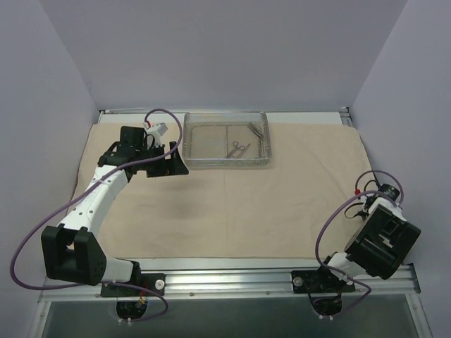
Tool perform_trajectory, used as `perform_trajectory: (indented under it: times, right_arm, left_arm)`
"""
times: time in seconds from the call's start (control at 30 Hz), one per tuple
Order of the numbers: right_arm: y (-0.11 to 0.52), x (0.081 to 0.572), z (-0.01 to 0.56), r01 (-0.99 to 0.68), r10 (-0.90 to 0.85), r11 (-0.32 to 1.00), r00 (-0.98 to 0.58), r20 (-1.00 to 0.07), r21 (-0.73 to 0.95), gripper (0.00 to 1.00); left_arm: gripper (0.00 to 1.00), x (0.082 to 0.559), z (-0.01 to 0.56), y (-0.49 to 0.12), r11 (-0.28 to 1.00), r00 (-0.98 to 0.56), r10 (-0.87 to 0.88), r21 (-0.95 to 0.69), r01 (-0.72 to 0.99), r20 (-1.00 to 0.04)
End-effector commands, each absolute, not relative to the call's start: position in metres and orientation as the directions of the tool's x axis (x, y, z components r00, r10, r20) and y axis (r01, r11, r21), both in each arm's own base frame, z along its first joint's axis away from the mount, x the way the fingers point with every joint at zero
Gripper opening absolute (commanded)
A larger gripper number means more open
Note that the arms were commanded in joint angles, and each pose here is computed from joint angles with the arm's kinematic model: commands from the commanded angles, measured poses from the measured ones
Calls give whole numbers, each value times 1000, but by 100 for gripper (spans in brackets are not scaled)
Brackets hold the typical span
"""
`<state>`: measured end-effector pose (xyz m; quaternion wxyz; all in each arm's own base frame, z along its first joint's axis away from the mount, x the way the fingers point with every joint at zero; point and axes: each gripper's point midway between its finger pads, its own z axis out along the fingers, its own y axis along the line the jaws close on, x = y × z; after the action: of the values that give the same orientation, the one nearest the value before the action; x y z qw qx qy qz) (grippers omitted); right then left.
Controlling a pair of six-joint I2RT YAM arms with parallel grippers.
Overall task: Open and lay out the surgical kit
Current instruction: Smooth out the surgical kit at the center of the board.
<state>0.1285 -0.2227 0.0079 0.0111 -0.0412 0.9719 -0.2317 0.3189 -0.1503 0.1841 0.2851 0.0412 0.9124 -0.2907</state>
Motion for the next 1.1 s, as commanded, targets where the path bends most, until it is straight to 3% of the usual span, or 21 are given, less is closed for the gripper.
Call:
perform_trajectory:
  times: [0.0, 0.2, 0.37, 0.47, 0.57, 0.6, 0.83, 0.93, 1.07]
  right_arm:
    - [-222, 112, 3, -124, -114, 889, -992, 48, -440, 0]
    - [-226, 67, 15, -297, -165, 842, -936, 310, -451, 0]
    - [-218, 42, 22, -329, -153, 846, -903, 401, -419, 0]
    - [-215, 45, 28, -320, -154, 857, -906, 393, -404, 0]
    - [-205, 81, 38, -346, -248, 859, -926, 284, -378, 0]
    - [-194, 102, 34, -352, -306, 874, -934, 183, -334, 0]
    - [-216, 125, 52, -224, -201, 856, -975, 99, -466, 0]
    - [-227, 150, 61, -139, -165, 837, -986, -1, -529, 0]
    - [-230, 213, 87, 3, -163, 800, -961, -223, -600, 0]
  left_arm:
    - [94, 321, 197, -149, 824, -798, -93, -495, 274, -596]
    - [94, 319, 197, -148, 830, -798, -78, -482, 280, -598]
    - [94, 322, 203, -150, 829, -789, -76, -478, 289, -610]
    - [94, 322, 199, -148, 835, -790, -72, -469, 286, -609]
    - [94, 325, 195, -149, 834, -796, -72, -473, 282, -601]
    - [94, 326, 194, -150, 832, -799, -72, -477, 282, -598]
    - [94, 333, 193, -145, 850, -805, -82, -463, 251, -587]
    - [94, 337, 192, -133, 884, -806, -99, -423, 198, -583]
    - [94, 341, 183, -119, 904, -810, -132, -404, 137, -572]
